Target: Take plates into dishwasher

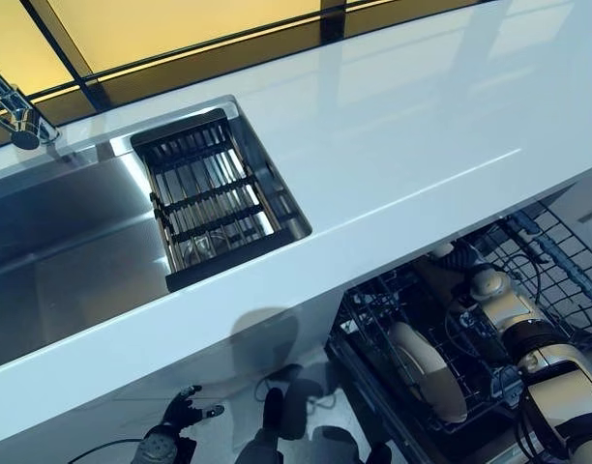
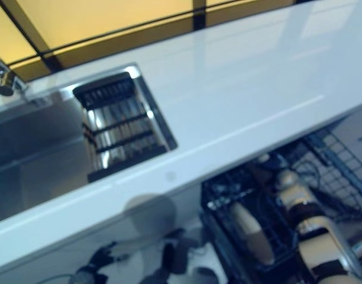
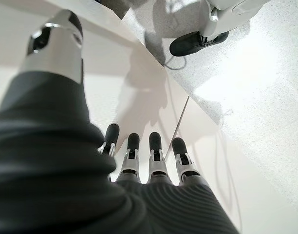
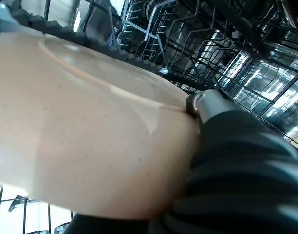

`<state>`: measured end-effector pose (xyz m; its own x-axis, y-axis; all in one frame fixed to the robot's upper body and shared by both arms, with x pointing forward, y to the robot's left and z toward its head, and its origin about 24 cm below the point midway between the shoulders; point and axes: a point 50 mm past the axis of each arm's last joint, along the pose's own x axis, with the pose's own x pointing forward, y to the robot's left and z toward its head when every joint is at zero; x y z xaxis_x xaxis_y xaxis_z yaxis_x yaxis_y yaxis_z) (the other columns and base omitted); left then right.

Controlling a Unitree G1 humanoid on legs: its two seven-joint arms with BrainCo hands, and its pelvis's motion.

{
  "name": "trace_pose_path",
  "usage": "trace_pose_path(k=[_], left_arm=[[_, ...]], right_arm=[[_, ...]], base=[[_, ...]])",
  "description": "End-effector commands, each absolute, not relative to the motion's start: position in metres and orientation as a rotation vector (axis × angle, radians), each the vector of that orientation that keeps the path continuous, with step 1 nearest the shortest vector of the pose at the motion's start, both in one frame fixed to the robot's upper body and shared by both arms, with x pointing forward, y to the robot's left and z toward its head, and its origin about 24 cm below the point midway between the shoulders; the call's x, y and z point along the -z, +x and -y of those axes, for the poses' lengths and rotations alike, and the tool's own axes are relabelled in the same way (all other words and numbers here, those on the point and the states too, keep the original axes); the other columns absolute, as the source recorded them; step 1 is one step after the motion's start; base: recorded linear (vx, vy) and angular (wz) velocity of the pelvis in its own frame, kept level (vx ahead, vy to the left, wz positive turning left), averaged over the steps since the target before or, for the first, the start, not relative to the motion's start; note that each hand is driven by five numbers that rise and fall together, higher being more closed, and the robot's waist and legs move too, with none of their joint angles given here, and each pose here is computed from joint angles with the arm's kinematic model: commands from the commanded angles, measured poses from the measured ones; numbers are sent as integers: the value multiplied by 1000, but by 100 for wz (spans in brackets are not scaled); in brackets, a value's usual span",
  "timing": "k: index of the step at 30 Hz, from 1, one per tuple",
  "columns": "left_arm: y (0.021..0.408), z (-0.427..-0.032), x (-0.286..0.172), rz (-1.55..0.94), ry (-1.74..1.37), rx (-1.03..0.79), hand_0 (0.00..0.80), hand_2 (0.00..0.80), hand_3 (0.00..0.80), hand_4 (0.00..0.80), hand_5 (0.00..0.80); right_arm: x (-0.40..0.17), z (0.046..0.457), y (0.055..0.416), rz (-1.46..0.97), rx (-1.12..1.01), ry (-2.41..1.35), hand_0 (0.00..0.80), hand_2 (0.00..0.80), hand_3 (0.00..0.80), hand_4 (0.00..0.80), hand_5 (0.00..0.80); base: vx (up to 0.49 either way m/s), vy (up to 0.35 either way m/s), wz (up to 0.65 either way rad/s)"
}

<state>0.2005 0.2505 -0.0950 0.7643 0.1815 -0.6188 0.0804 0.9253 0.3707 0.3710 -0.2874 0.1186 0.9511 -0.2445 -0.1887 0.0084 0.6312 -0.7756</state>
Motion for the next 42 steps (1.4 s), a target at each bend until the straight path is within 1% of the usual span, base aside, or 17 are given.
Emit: trace_pose_path(k=[1, 6, 17, 18, 19, 20, 23, 25, 26, 27, 28, 29, 42], left_arm=[[233, -240, 77, -596, 396, -45, 0, 0, 0, 0, 0], [232, -239, 77, -596, 395, -43, 0, 0, 0, 0, 0], [233, -233, 80, -598, 381, -43, 0, 0, 0, 0, 0], [234, -233, 80, -596, 380, -42, 0, 0, 0, 0, 0], [234, -233, 80, -596, 380, -42, 0, 0, 0, 0, 0], [234, -231, 80, -596, 378, -42, 0, 0, 0, 0, 0], [234, -230, 80, -597, 378, -42, 0, 0, 0, 0, 0], [233, -231, 81, -601, 377, -42, 0, 0, 0, 0, 0], [233, -230, 81, -603, 376, -43, 0, 0, 0, 0, 0], [233, -230, 81, -604, 376, -43, 0, 0, 0, 0, 0], [233, -230, 81, -605, 374, -45, 0, 0, 0, 0, 0], [233, -230, 82, -608, 373, -47, 0, 0, 0, 0, 0], [227, -232, 86, -630, 378, -55, 0, 0, 0, 0, 0]], right_arm=[[-65, 298, 352, -543, 118, -989, 800, 800, 800, 800, 800], [-58, 289, 352, -550, 57, -987, 800, 800, 800, 800, 800], [-50, 267, 354, -510, -2, -961, 800, 800, 800, 800, 800], [-49, 265, 355, -507, -9, -958, 750, 750, 750, 750, 750], [-49, 265, 355, -507, -9, -958, 750, 750, 750, 750, 750], [-49, 261, 355, -496, -21, -951, 678, 678, 678, 678, 678], [-47, 255, 355, -486, -49, -938, 693, 693, 693, 693, 693], [-47, 252, 355, -483, -60, -938, 671, 671, 671, 671, 671], [-47, 248, 356, -476, -73, -942, 549, 549, 549, 549, 549], [-47, 247, 356, -475, -76, -943, 505, 505, 505, 505, 505], [-46, 245, 356, -472, -79, -944, 304, 304, 304, 304, 304], [-46, 244, 356, -472, -82, -943, 0, 0, 0, 0, 0], [-43, 242, 353, -462, -71, -949, 0, 0, 0, 0, 0]], base=[[0, 0, 0], [0, 0, 0], [0, 0, 0], [0, 0, 0], [0, 0, 0], [0, 0, 0], [0, 0, 0], [0, 0, 0], [0, 0, 0], [0, 0, 0], [0, 0, 0], [0, 0, 0], [0, 0, 0]])
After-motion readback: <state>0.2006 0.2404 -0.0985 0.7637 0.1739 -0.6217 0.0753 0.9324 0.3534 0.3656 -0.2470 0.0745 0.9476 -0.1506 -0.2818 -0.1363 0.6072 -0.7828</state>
